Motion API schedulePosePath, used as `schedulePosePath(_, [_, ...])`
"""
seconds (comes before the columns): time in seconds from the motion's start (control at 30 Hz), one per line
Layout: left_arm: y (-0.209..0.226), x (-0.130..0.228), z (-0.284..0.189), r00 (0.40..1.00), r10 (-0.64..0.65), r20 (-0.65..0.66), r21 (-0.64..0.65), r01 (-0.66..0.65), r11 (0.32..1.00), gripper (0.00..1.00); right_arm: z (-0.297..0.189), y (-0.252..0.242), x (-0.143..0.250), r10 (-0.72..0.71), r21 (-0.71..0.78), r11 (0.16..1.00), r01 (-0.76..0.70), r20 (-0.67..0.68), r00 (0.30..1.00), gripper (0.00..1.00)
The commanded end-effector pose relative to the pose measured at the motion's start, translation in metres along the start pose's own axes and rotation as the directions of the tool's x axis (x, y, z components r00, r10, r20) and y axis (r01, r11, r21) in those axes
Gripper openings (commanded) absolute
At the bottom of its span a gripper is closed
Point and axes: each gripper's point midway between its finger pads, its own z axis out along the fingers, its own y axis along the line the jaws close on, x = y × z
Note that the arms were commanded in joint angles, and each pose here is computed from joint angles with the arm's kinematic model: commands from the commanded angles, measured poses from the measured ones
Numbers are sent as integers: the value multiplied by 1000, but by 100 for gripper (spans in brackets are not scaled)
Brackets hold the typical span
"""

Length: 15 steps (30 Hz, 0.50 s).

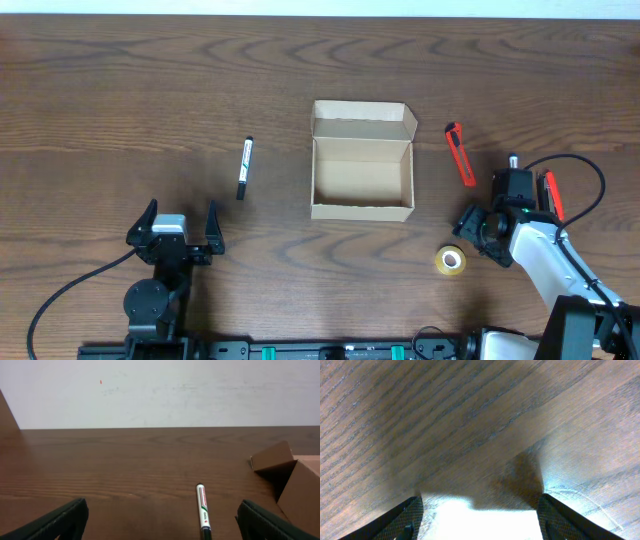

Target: Pack container

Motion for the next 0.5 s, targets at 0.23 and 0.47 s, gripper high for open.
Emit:
schedulePosePath(0.23, [3,16,0,998,-8,-58,-15,7,1000,95,-12,11,0,-68,-49,996,68,5,998,78])
schedulePosePath(0.47, [12,18,-1,998,-8,-64,-68,4,998,95,-71,42,1,-218,-191,951,242,140,966,80])
